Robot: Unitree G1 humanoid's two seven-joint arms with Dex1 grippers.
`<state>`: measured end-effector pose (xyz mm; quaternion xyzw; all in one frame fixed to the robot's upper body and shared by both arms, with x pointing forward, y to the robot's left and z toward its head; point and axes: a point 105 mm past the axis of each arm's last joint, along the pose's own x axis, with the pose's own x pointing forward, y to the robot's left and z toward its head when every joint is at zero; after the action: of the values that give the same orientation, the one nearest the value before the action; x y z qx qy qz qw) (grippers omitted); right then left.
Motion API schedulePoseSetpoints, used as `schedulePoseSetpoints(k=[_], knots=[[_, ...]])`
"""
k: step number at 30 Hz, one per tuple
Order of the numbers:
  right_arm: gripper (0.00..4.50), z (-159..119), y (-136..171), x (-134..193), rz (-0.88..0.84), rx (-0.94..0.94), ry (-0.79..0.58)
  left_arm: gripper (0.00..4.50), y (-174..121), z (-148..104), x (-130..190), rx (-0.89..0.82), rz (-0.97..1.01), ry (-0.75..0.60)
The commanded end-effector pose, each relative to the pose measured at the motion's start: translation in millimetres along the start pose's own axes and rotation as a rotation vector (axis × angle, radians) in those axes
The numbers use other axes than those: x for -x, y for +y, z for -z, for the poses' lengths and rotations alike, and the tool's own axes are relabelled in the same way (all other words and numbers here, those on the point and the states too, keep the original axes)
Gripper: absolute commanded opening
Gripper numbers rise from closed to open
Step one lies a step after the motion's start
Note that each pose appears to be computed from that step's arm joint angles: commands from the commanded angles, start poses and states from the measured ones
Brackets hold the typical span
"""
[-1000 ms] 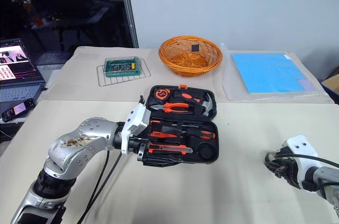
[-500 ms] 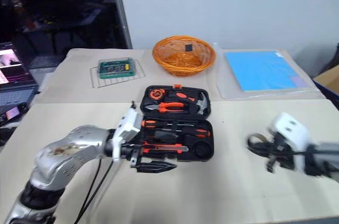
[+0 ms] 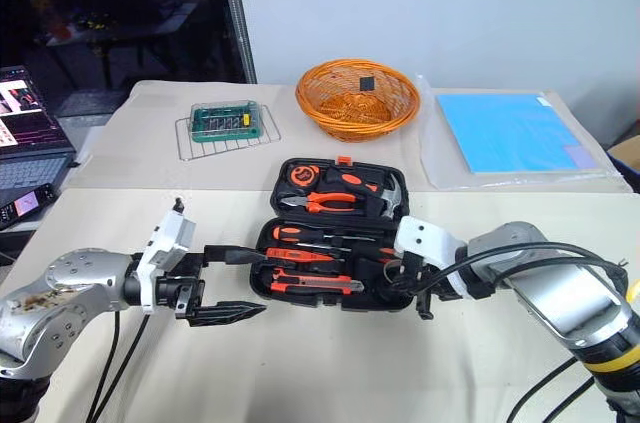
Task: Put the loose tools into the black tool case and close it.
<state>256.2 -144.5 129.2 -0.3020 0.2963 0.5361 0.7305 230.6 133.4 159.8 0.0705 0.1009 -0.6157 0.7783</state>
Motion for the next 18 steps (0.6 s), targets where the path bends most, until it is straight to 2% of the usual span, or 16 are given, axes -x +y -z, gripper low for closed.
schedulePoseSetpoints(k=[1,7,13,14,15,18], knots=[[0.13,-3.0,7.9,-10.0,-0.055,0.046,0.000,4.50,-1.3,-1.9,5.4,-0.046,-0.024,-0.005],[0.13,-7.2,12.5,-14.4,-0.091,0.081,0.003,4.50,-2.1,1.6,6.3,-0.054,-0.045,-0.002],[0.13,13.4,13.8,-19.6,-0.123,0.111,0.104,4.50,-5.2,5.0,5.5,-0.058,-0.057,0.000],[0.76,14.9,13.0,-19.7,-0.124,0.115,0.109,4.50,-5.1,5.3,5.7,-0.059,-0.059,0.000],[0.94,15.5,12.4,-19.2,-0.124,0.121,0.110,4.50,-4.8,5.6,5.6,-0.060,-0.061,0.001],[1.94,6.6,12.1,-14.2,-0.123,0.127,0.068,4.50,-2.7,5.9,5.1,-0.062,-0.065,0.000]])
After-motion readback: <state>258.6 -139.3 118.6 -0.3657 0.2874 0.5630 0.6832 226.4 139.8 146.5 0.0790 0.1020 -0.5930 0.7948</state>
